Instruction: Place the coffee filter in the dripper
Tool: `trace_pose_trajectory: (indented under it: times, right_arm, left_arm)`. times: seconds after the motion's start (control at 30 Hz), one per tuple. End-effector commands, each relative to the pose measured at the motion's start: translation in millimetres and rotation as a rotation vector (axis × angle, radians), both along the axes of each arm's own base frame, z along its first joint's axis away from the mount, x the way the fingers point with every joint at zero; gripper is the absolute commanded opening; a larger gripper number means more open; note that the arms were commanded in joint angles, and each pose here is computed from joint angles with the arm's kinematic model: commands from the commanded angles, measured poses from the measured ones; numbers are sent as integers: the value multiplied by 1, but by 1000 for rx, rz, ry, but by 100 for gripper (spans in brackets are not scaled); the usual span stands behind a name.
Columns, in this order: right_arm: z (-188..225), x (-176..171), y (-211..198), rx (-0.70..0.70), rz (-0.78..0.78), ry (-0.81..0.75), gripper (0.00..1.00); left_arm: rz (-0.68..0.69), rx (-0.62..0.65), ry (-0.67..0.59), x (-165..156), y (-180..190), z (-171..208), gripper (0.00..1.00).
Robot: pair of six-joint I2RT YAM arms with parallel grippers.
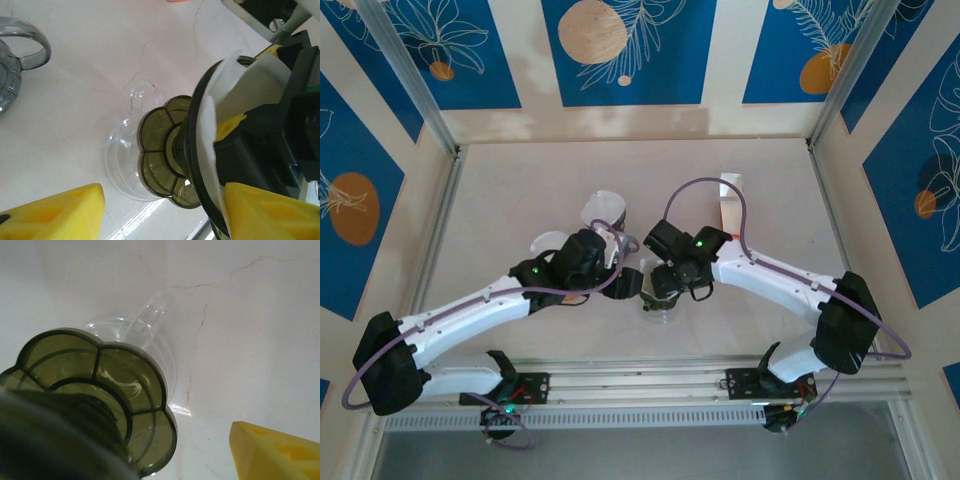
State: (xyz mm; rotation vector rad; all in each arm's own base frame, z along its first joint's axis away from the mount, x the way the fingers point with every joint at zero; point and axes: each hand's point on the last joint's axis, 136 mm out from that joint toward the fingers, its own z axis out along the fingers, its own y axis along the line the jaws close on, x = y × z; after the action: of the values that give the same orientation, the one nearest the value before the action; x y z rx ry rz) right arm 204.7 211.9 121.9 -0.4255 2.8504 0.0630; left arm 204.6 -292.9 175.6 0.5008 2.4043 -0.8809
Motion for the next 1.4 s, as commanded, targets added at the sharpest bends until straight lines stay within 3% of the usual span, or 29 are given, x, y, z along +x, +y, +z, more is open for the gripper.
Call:
trace_pose_trajectory:
  times: [0.0,0.27,0.57,0.8,1.03,1.23,1.37]
  right_arm:
    - [-11,-5,-3,-34,16,26,72]
    - [-8,-4,-5,-36,6,17,72]
    - [45,3,-8,64,-19,-131,72]
    - [66,-10,-31,120,-104,-178,72]
    - [42,-44,-57,170,-205,-93,67]
    - [-3,-82,-42,286,-189,102,46]
    - [-15,-87,-46,276,-205,99,46]
  left_arm:
    - [15,16,14,2,4,-8,65]
    - [13,18,19,1,4,-10,65]
    - [14,18,19,2,4,-10,65]
    - [18,18,18,2,4,-10,65]
    - [20,10,14,3,4,-8,65]
    - [21,13,17,3,4,-9,65]
    - [23,18,14,3,5,-10,65]
